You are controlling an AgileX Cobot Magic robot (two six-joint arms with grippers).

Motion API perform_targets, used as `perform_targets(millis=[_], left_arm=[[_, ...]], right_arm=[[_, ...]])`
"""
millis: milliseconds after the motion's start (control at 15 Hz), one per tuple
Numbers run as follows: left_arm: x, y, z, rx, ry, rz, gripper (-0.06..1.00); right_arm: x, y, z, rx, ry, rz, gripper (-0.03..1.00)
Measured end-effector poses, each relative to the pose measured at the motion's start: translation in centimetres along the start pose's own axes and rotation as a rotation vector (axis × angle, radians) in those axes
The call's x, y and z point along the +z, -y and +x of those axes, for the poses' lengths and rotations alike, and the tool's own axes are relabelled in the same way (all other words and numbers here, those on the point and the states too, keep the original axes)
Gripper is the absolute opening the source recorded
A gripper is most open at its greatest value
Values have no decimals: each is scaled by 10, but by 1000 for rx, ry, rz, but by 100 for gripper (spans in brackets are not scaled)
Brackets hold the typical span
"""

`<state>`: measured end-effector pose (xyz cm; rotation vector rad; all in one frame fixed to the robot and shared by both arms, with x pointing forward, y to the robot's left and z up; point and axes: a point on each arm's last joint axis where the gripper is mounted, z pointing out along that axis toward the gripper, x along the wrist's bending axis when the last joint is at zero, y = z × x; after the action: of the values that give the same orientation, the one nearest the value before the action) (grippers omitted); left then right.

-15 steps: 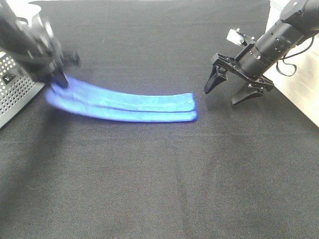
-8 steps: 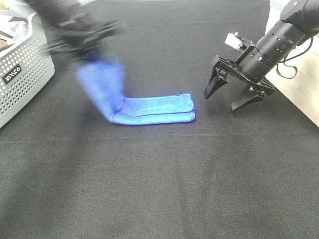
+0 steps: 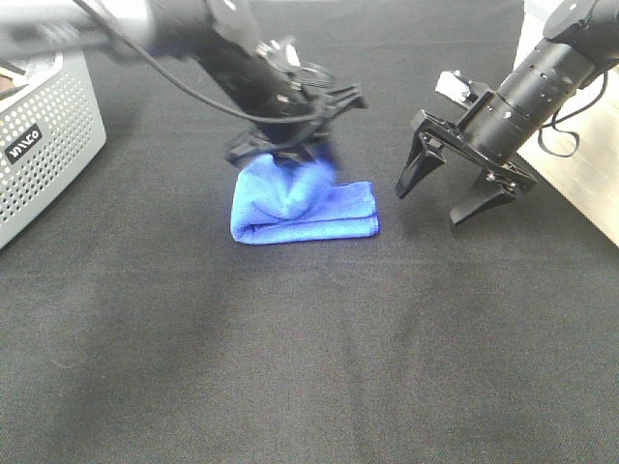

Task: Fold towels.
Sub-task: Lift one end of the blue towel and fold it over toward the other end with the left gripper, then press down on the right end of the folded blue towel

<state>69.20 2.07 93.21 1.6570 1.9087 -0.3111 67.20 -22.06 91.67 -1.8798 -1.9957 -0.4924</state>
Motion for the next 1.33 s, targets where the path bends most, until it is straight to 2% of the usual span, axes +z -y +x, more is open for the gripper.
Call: perform_targets(millis=[133,267,400,533,733,800,867,1000,1067,1133,1200,1267,1333], left_arm=[[3,0,-9,-55,82,-22,65],[-1,-4,-18,-67,148,-45,70],[-18,-18,-26,11,189,-73,71],[-45,-40,-23,128,201,-101,71],[-85,-72,3,184,153,-122,71],[-85,-72,3,184,153,-122,71],[-94,-80,14,181,127,-123,71],[-108,-92,40,156,74,-105,71],[-115,-98,59,154,8,-88,71],[-115,-98,63,165,-27,-81,71],[-115,-98,63,165,-27,-81,71],[-115,-97,66,177,-59,-71,71],[-115,-97,67,185,-77,-68,71]], right_arm=[[-6,0,4,-2,-9,-19,79],[-18,0,11,-13,-16,-57,79],[-35,0,23,-21,-51,-112,79],[-37,-1,37,-18,-155,-140,79],[-25,-3,82,-102,-313,-198,79],[-25,-3,82,-102,-313,-198,79],[-15,-2,99,-106,-359,-210,79],[13,-3,118,-110,-420,-214,79],[44,-3,123,-105,-484,-192,79],[58,-5,120,-88,-507,-181,78],[58,-5,120,-88,-507,-181,78],[73,-6,112,-67,-511,-166,78],[92,-9,94,-27,-489,-141,78]])
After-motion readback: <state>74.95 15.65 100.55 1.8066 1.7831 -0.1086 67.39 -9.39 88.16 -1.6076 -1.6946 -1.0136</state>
